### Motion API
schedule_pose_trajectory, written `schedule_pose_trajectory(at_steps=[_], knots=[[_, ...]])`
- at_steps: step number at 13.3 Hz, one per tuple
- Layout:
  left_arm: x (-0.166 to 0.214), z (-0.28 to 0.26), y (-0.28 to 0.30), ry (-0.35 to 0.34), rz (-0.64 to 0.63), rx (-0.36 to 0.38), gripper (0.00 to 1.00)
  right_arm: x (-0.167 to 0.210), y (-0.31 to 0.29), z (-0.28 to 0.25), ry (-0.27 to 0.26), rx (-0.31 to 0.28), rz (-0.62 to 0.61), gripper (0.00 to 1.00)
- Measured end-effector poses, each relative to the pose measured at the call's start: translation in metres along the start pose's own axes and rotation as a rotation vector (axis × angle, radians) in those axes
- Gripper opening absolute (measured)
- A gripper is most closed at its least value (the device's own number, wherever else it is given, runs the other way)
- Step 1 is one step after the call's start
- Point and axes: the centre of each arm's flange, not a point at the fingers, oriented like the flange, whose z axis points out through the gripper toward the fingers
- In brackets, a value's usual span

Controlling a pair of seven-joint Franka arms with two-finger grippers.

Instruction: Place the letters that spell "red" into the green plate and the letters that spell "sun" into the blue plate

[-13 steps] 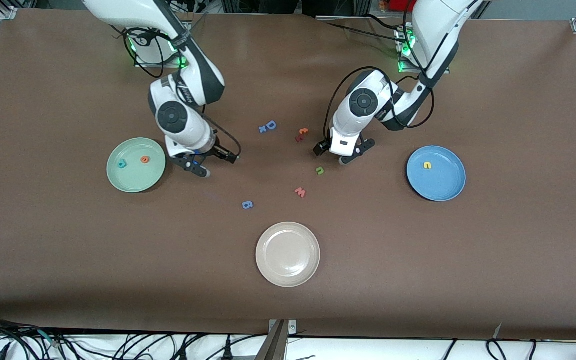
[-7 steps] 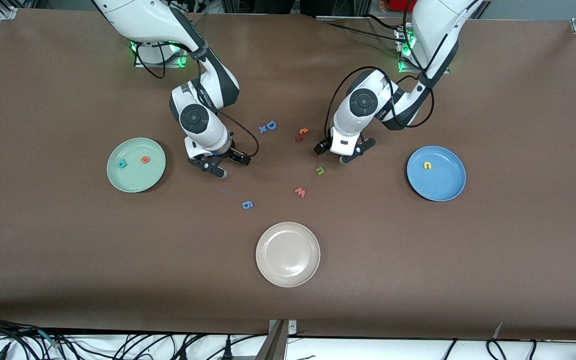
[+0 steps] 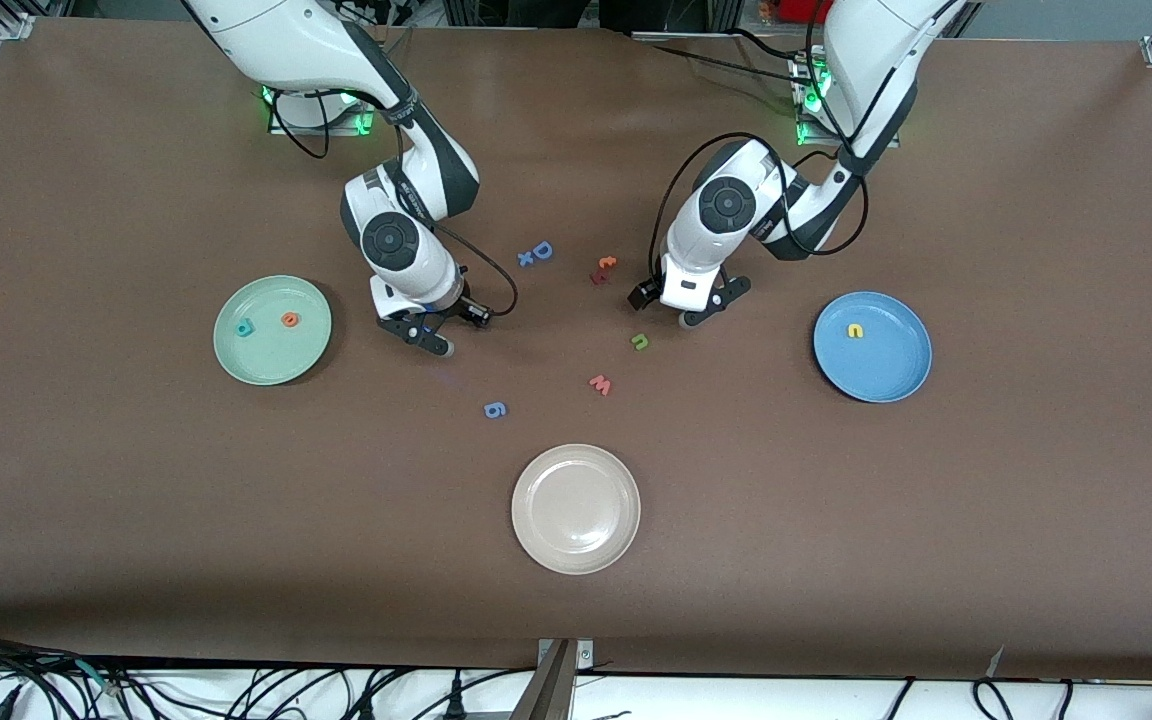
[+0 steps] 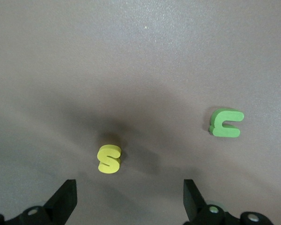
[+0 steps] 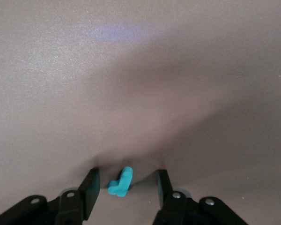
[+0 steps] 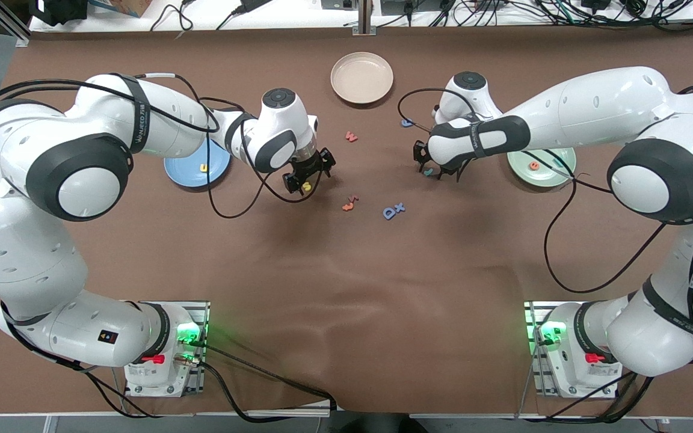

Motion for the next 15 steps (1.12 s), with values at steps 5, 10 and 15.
schedule_pose_trajectory(at_steps=[5,10,15], knots=[[0.002,-0.003,0.0,0.004,-0.002,-0.002,1.0,0.0,0.0,-0.002,0.002,0.003,0.0,0.4],[0.001,-0.004,0.0,0.004,-0.002,0.005,1.0,0.0,-0.001,-0.003,0.003,0.004,0.0,0.18],[0.001,-0.004,-0.001,0.002,-0.001,0.011,1.0,0.015,0.003,-0.023,-0.012,-0.03,0.019,0.18]])
